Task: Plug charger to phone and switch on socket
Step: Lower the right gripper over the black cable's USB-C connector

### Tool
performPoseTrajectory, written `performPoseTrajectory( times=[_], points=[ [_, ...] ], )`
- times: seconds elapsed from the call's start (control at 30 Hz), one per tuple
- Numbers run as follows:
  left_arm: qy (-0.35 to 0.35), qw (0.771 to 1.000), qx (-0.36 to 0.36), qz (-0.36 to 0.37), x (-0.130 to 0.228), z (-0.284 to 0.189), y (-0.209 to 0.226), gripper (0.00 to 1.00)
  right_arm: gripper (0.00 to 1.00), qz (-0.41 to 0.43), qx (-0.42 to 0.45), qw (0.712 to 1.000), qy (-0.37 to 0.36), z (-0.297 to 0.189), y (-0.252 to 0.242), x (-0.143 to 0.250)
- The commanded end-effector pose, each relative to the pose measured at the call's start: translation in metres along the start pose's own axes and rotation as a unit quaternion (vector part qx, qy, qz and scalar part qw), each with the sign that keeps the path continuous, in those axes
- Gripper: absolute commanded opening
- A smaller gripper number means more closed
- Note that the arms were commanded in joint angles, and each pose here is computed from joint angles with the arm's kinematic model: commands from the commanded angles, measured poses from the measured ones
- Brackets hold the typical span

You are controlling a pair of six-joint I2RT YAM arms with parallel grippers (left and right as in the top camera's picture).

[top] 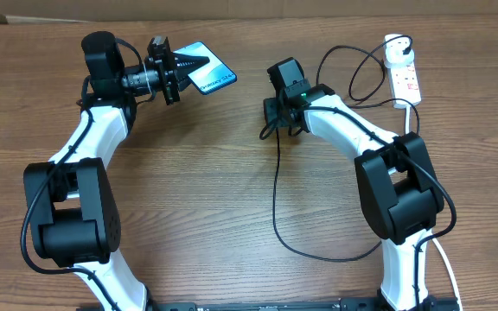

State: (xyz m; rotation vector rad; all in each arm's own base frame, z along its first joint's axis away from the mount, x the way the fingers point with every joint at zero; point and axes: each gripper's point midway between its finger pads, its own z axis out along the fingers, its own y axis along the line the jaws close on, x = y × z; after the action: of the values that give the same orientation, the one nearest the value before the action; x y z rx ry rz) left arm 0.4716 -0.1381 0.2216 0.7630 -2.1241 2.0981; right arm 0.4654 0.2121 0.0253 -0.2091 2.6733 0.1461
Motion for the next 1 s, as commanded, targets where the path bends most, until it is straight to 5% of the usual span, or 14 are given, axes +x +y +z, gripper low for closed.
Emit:
performPoseTrajectory(
  times=[0.0,0.97],
  points=[
    [0.004,1.000,0.004,0.012,0.004,-0.003,-0.009,0.04,0.51,-0.008,0.007,1.000,-0.008,0.003,0.005,-0.004],
    [0.014,1.000,0.003,0.011,0.007,-0.003,-0.009,0.04,0.31,-0.041,0.043,0.998,-0.015,0.027,0.005,0.002]
  ],
)
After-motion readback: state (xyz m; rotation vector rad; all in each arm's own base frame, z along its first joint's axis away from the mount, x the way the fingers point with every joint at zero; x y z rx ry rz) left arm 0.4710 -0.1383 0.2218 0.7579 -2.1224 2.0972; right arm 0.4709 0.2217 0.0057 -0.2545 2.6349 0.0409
